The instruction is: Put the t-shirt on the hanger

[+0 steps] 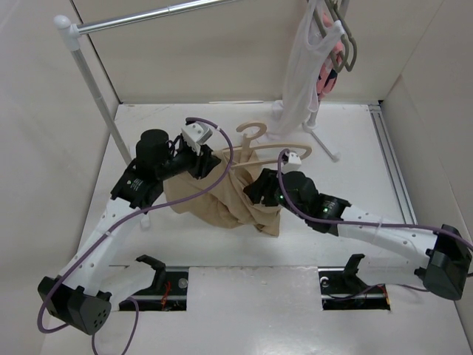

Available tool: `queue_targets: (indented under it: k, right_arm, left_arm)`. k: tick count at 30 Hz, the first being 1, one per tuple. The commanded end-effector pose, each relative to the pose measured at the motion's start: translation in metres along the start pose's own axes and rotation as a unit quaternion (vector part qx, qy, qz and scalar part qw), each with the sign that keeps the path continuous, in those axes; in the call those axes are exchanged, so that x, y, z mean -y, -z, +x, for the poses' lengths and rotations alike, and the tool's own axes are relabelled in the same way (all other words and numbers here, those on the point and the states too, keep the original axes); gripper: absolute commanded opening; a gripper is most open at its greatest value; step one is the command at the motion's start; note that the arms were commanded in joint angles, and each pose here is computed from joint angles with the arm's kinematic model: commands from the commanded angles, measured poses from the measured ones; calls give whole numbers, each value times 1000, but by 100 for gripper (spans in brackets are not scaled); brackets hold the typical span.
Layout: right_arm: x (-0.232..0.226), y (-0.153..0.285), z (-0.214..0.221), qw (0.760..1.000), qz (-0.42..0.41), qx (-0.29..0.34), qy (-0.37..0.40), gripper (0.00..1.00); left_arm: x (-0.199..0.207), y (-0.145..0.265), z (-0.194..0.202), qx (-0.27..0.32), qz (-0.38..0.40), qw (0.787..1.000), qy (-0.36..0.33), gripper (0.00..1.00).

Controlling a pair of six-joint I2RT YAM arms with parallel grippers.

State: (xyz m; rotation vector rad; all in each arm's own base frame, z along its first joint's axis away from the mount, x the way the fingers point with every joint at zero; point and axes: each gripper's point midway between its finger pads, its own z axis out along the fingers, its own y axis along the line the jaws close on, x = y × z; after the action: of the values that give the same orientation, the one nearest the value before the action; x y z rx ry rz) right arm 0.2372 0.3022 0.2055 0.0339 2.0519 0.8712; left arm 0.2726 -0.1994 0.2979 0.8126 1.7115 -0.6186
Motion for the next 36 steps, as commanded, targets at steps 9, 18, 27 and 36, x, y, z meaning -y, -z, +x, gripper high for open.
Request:
queue_targets:
  k: [9,18,27,36]
  right_arm:
    - [29,-13,32,995,84,-48,-6,70]
    - [42,-17,38,995,97,-38,-3,8]
    - [138,45,8,977,208,9,-49,0]
    - [195,115,-37,967,248,61,-24,0]
  left_arm:
    - [2,8,-36,71,-3,997,-3,0]
    - [9,13,-39,75,7,997,4,0]
    - [-4,29,2,22,1,997,-79,0]
    - [16,44,48,-41,100,980,-168,0]
